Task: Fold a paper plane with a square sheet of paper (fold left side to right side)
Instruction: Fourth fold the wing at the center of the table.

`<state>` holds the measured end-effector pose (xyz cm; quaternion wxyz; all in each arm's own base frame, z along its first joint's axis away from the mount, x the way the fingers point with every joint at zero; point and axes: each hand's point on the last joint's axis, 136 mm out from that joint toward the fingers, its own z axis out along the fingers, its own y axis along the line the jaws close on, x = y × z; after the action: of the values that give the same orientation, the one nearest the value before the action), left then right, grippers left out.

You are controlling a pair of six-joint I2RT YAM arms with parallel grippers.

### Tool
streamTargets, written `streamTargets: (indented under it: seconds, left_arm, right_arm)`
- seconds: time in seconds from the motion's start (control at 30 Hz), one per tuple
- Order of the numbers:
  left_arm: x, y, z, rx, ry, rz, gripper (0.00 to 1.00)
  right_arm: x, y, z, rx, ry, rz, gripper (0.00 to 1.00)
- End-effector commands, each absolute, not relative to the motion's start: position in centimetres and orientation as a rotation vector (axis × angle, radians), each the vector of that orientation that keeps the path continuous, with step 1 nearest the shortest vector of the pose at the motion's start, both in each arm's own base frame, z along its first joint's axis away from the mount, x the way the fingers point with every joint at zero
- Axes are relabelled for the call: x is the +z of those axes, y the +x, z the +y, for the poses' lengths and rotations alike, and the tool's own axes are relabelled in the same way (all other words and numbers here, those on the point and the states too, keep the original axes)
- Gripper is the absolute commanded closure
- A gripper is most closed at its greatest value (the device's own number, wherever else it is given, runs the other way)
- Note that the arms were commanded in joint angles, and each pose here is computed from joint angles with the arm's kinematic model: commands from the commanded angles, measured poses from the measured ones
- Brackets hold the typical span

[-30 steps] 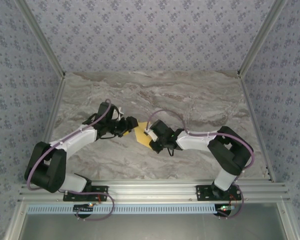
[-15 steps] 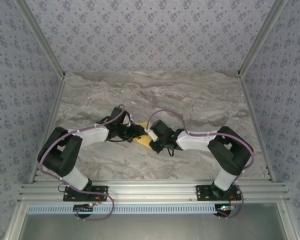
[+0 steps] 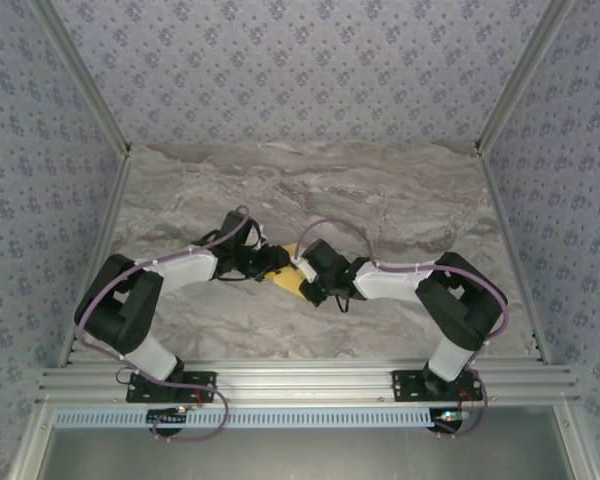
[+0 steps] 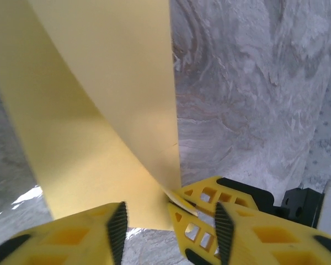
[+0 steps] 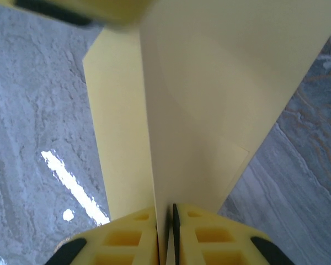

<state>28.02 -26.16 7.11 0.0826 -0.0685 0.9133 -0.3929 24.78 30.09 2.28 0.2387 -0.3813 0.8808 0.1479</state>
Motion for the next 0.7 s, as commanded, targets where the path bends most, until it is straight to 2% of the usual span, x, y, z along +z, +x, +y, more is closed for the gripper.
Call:
streamTargets:
  seconds: [0.0, 0.1, 0.3, 0.43, 0.67]
  left_arm:
    - [9.7, 28.6, -24.9, -1.146, -0.192, 2.649, 0.48]
    - [9.1, 28.2, -24.5, -1.147, -0.215, 2.661, 0.51]
    - [7.1, 27.8, -25.0, -1.195, -0.252, 2.692, 0.69]
    - [6.8, 27.8, -25.4, -1.204, -0.239, 2.704, 0.69]
    - [6.2, 28.4, -26.9, -1.227, -0.203, 2.719, 0.64]
  right_arm:
    - [1.5, 24.2, 29.4, 0.404, -1.04, 2.453, 0.87]
    - [1.6, 24.2, 29.5, 0.413, -1.036, 2.45, 0.87]
    - [1.4, 24.1, 29.3, 0.408, -1.033, 2.455, 0.86]
    - [1.5, 24.1, 29.4, 0.412, -1.033, 2.454, 0.87]
    - [1.4, 24.0, 29.5, 0.416, -1.036, 2.457, 0.86]
